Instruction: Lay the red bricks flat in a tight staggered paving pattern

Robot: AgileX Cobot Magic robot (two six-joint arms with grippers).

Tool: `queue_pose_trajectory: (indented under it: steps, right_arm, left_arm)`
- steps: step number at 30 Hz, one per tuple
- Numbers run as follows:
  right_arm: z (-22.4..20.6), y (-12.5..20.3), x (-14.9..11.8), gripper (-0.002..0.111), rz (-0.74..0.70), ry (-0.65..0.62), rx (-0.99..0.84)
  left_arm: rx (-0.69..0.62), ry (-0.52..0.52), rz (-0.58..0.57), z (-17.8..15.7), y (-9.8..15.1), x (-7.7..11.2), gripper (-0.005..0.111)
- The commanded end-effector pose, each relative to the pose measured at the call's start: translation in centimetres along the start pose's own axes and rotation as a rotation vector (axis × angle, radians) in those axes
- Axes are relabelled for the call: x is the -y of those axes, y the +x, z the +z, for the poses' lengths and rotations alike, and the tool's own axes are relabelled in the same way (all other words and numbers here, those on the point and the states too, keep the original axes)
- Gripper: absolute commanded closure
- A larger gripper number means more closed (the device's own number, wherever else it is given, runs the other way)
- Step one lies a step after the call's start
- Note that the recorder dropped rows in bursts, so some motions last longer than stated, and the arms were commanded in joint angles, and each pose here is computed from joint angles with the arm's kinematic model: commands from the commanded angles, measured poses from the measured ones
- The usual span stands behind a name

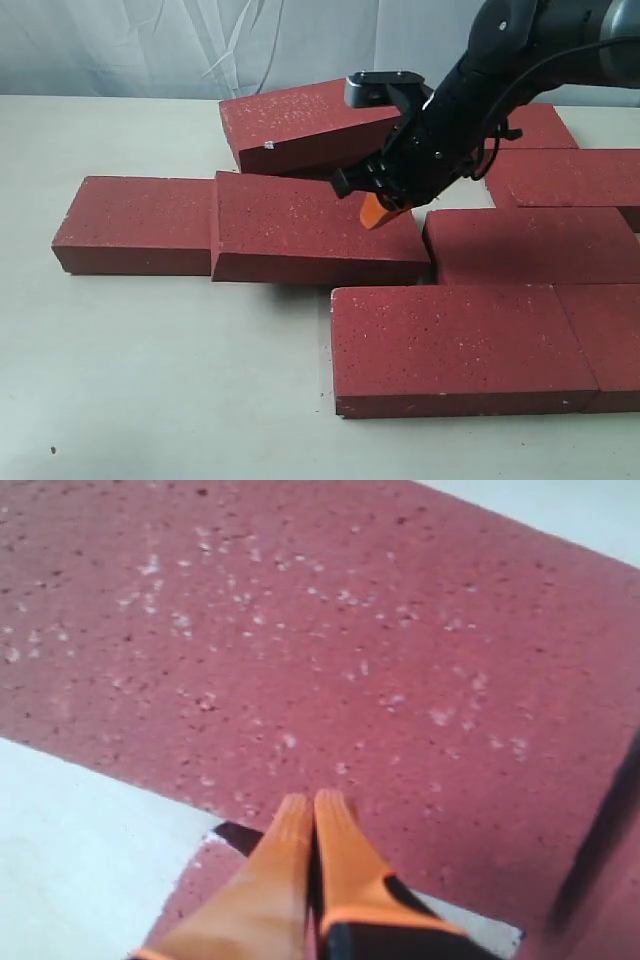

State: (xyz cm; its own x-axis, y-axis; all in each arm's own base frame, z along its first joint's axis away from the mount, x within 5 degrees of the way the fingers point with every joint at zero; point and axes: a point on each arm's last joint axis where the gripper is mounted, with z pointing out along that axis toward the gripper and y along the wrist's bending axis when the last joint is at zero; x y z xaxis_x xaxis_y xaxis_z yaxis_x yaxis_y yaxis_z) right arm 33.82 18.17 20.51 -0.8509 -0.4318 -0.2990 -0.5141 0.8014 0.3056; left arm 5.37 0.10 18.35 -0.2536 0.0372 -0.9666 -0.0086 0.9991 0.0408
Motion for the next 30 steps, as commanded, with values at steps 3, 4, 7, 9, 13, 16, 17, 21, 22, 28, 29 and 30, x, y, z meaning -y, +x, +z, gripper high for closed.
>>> queue_pose_trajectory:
  steps: [3, 4, 7, 9, 13, 16, 17, 21, 22, 28, 29, 30]
  right_arm:
    - [-0.1, -0.7, -1.0, 0.109, -0.031, 0.012, 0.067]
    - [-0.2, -0.8, -0.8, 0.109, -0.017, 0.018, 0.083]
    - [-0.3, -1.1, -0.5, 0.109, 0.01, 0.03, 0.11]
    - [-0.3, -1.1, -0.5, 0.109, 0.01, 0.03, 0.112]
    - [-0.2, -1.0, -0.8, 0.109, 0.006, 0.022, 0.103]
    - [0.1, -1.1, -1.6, 0.109, -0.013, 0.018, 0.11]
    - [0.2, -1.2, -2.1, 0.109, -0.024, 0.017, 0.117]
    - [0.7, -1.4, -3.9, 0.109, -0.063, 0.008, 0.152]
    - [0.9, -1.5, -4.5, 0.109, -0.068, 0.001, 0.165]
    - [0.4, -2.9, -8.1, 0.109, -0.13, -0.042, 0.254]
    - [0.1, -3.2, -8.8, 0.109, -0.145, -0.051, 0.265]
    - [-0.3, -3.6, -9.3, 0.109, -0.159, -0.059, 0.279]
  left_arm:
    - [0.009, 0.007, -0.01, 0.0, 0.0, 0.0, 0.107]
    - [0.009, 0.007, -0.01, 0.0, 0.0, 0.0, 0.107]
    - [0.009, 0.007, -0.01, 0.0, 0.0, 0.0, 0.107]
    - [0.009, 0.007, -0.01, 0.0, 0.0, 0.0, 0.107]
    - [0.009, 0.007, -0.01, 0.0, 0.0, 0.0, 0.107]
    - [0.009, 0.007, -0.01, 0.0, 0.0, 0.0, 0.107]
    - [0.009, 0.007, -0.01, 0.0, 0.0, 0.0, 0.107]
    - [0.009, 0.007, -0.01, 0.0, 0.0, 0.0, 0.107]
    - [0.009, 0.007, -0.01, 0.0, 0.0, 0.0, 0.107]
    - [0.009, 0.007, -0.01, 0.0, 0.0, 0.0, 0.107]
    - [0.009, 0.007, -0.01, 0.0, 0.0, 0.0, 0.107]
    - [0.009, 0.007, -0.01, 0.0, 0.0, 0.0, 0.107]
